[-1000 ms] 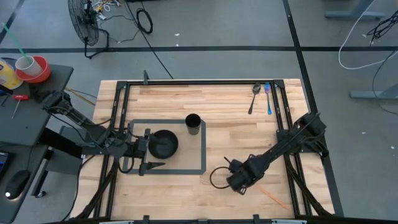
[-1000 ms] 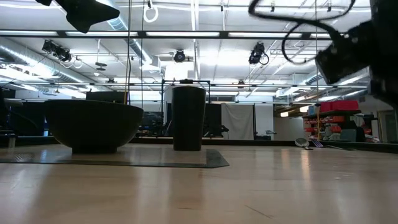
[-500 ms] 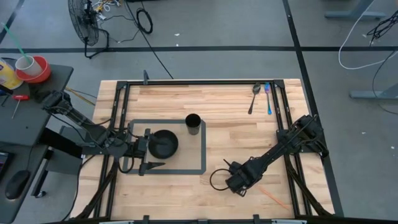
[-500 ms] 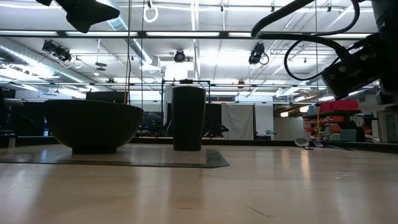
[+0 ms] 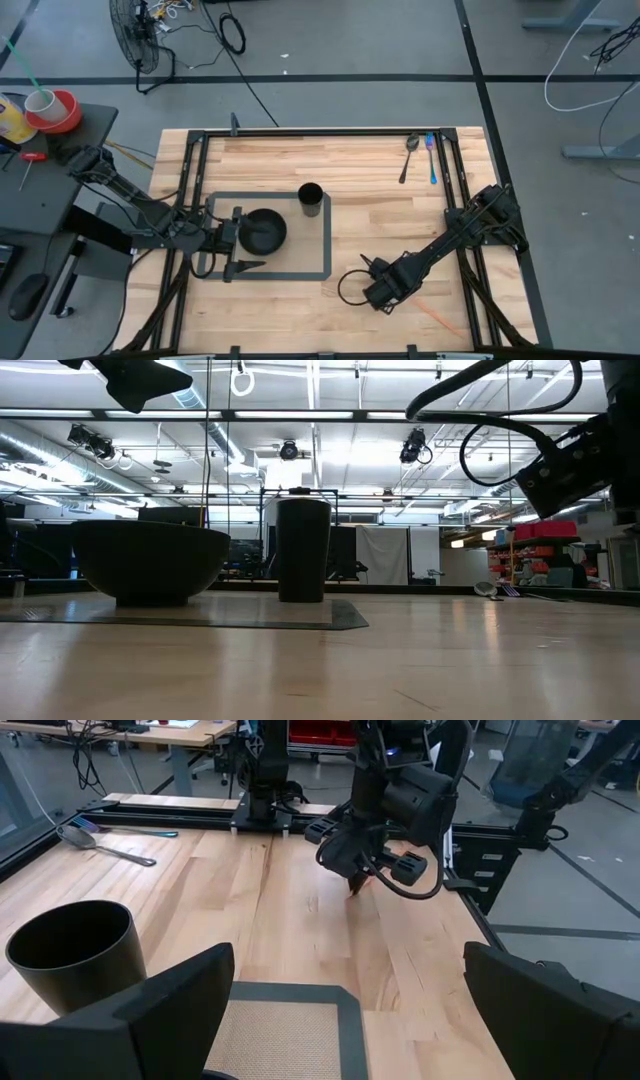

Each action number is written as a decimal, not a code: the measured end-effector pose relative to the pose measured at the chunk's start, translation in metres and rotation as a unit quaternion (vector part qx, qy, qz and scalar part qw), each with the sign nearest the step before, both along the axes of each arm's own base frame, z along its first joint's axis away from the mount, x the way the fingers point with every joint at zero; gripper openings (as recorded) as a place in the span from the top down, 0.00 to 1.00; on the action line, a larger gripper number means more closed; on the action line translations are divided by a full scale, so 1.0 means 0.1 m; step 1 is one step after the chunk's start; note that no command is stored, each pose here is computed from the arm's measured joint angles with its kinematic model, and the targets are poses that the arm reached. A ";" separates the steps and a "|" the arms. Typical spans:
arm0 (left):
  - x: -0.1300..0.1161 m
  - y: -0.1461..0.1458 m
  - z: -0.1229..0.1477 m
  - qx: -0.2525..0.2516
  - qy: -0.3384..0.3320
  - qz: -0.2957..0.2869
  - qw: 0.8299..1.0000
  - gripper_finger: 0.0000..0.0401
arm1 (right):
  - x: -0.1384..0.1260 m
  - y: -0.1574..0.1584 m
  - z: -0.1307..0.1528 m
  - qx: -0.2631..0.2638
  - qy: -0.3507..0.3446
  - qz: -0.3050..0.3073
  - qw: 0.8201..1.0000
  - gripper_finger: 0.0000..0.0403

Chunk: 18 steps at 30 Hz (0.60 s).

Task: Pick & Place Utensil
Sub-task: Put the orange straw into the black cup

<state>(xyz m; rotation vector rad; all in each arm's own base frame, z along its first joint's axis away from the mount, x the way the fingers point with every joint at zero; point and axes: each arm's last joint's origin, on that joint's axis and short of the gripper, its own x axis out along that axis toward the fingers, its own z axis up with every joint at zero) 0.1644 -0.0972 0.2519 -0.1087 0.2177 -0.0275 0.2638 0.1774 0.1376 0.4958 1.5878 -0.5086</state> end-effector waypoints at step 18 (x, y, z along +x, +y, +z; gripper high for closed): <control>0.00 0.00 0.00 0.000 0.000 0.000 1.000 0.01 | 0.78 -0.51 1.65 -0.234 -0.346 0.063 0.906 0.99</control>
